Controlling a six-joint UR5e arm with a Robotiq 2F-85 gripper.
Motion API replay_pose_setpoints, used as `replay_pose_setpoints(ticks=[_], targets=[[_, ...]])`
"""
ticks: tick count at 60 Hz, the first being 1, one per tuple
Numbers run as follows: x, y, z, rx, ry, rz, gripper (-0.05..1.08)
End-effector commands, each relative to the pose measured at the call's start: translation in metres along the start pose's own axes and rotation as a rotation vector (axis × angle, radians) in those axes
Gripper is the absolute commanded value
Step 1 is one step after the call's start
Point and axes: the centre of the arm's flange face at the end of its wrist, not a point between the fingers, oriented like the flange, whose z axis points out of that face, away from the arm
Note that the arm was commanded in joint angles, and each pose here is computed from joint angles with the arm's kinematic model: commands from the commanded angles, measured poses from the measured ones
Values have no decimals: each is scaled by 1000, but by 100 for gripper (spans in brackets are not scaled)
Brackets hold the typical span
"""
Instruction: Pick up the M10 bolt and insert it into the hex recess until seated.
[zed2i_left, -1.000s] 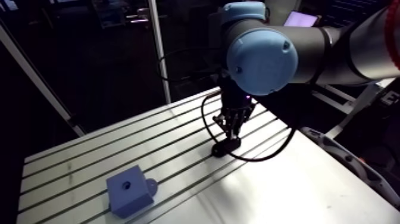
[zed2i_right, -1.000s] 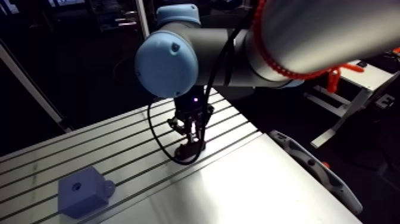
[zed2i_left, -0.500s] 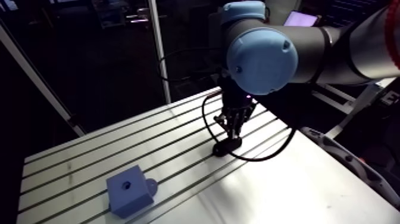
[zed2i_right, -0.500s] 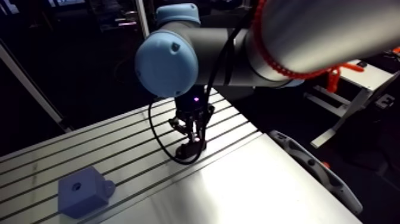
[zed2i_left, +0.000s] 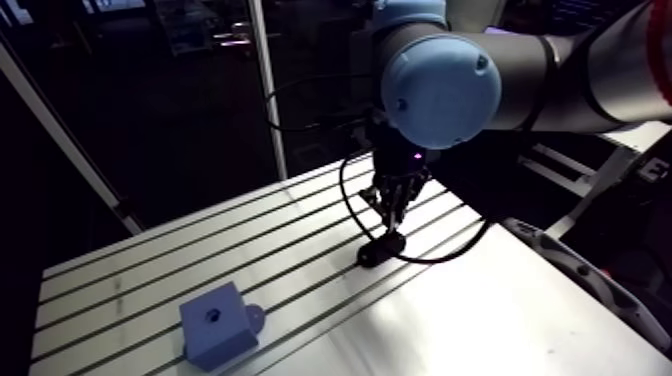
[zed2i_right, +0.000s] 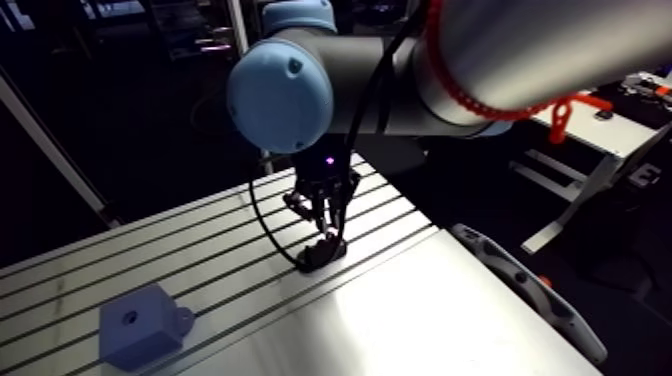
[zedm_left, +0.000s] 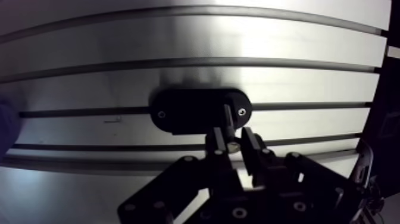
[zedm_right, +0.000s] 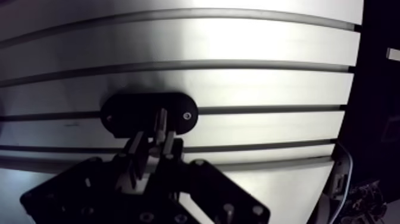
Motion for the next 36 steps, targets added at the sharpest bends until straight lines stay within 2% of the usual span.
replay_pose_setpoints(ticks=[1,8,15,20,33,36], targets=[[2,1,-24,-1,12,1,86],[4,2,-44,-1,14,17,90],[4,1,-64,9,1,37,94],[5,-1,-76,7,10,39,97],[27,-55,-111,-7,22,-61,107],[31,-65,-118,-2,14,-81,107]])
